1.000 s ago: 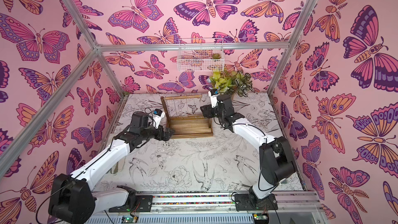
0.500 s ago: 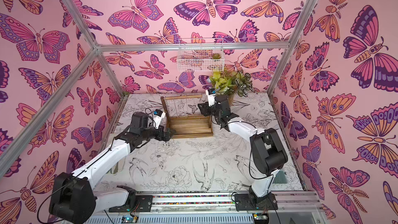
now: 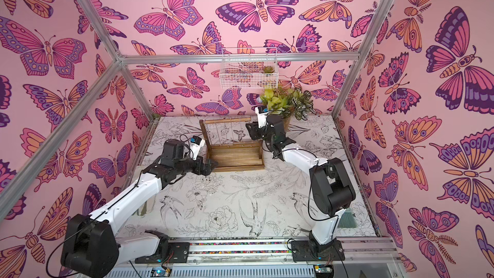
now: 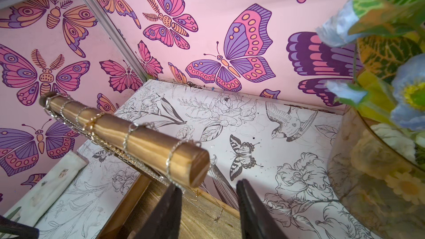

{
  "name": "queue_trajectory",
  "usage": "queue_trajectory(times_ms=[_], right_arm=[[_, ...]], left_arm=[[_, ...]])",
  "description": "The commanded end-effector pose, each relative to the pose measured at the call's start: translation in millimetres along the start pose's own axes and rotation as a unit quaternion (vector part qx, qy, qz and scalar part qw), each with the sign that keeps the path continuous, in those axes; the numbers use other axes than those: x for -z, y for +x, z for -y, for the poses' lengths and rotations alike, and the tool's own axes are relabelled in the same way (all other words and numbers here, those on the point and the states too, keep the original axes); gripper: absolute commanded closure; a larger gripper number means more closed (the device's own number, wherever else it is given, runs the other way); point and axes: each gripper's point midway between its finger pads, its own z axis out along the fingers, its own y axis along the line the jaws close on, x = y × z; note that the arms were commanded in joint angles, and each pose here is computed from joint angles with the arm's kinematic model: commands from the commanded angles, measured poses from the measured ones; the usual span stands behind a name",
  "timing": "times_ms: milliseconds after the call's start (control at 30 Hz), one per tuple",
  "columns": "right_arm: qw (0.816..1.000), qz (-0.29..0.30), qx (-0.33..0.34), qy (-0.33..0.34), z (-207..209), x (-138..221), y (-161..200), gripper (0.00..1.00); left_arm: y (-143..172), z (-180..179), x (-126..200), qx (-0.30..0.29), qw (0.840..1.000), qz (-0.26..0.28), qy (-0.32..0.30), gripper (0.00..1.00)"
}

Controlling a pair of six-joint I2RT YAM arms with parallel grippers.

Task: Take the necklace off the jewelry display stand
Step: Take off the necklace from the stand.

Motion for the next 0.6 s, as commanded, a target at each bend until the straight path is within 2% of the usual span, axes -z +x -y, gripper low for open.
queue_trajectory(times_ms=[0, 133, 367, 567], right_arm=[[1.0, 0.015, 0.001, -0.002, -3.8, -5.6, -12.6, 0.6], [1.0, 0.016, -0.001, -0.008, -5.7, -7.7, -14.3, 0.61], [1.0, 0.014, -0.006, -0.003, -4.1, -8.9, -12.6, 0.7], [1.0, 0.013, -0.008, -0.002, -3.1, -9.7, -10.1, 0.84]], left_arm=[[10.4, -3.7, 3.6, -0.002, 1.0, -0.009, -0.01, 0.0], [12.5, -5.2, 3.7, 0.0, 1.0, -0.011, -0.015, 0.0], [14.7, -5.9, 6.2, 0.002, 1.0, -0.008, -0.019, 0.0], [16.5, -6.4, 8.3, 0.001, 1.0, -0.008, -0.023, 0.0]])
